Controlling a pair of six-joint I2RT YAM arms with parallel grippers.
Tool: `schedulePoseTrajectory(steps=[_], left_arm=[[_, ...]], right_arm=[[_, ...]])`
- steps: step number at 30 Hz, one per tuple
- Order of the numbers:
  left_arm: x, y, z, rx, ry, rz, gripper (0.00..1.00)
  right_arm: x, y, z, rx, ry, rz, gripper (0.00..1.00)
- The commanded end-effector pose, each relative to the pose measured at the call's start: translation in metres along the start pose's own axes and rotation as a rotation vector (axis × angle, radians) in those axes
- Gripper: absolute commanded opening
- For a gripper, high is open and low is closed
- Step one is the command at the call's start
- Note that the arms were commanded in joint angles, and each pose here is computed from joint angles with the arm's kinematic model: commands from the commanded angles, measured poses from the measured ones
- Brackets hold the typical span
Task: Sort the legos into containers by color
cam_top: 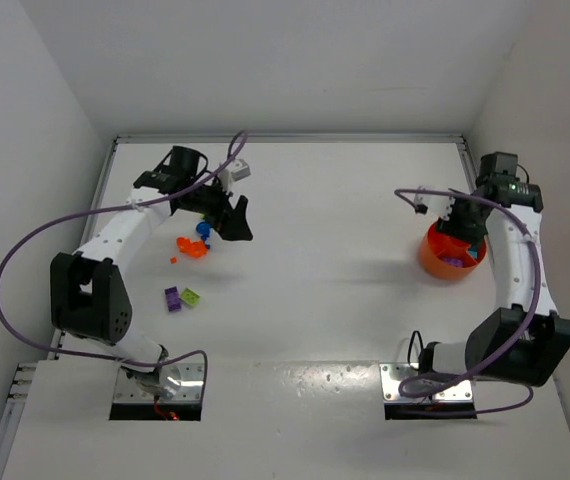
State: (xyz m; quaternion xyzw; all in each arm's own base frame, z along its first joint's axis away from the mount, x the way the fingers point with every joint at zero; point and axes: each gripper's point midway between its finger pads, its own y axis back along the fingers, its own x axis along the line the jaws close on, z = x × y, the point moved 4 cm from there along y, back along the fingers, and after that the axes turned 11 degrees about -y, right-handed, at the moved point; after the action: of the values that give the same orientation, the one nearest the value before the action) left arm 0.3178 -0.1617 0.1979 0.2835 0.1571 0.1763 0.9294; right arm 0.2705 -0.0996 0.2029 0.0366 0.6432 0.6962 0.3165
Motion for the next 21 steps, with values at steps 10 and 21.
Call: schedulePoseTrajectory(steps=[10, 21], left_arm=[[-0.006, 0.093, -0.145, 0.491, -0.132, 0.039, 0.89], [0.008, 0.147, -0.225, 0.69, -0.432, -0.02, 0.8]], right_arm=[[0.021, 0.011, 0.064, -0.315, -0.411, 0.308, 0.58], [0.054, 0.001, 0.06, -0.293, -0.404, 0.352, 0.68]])
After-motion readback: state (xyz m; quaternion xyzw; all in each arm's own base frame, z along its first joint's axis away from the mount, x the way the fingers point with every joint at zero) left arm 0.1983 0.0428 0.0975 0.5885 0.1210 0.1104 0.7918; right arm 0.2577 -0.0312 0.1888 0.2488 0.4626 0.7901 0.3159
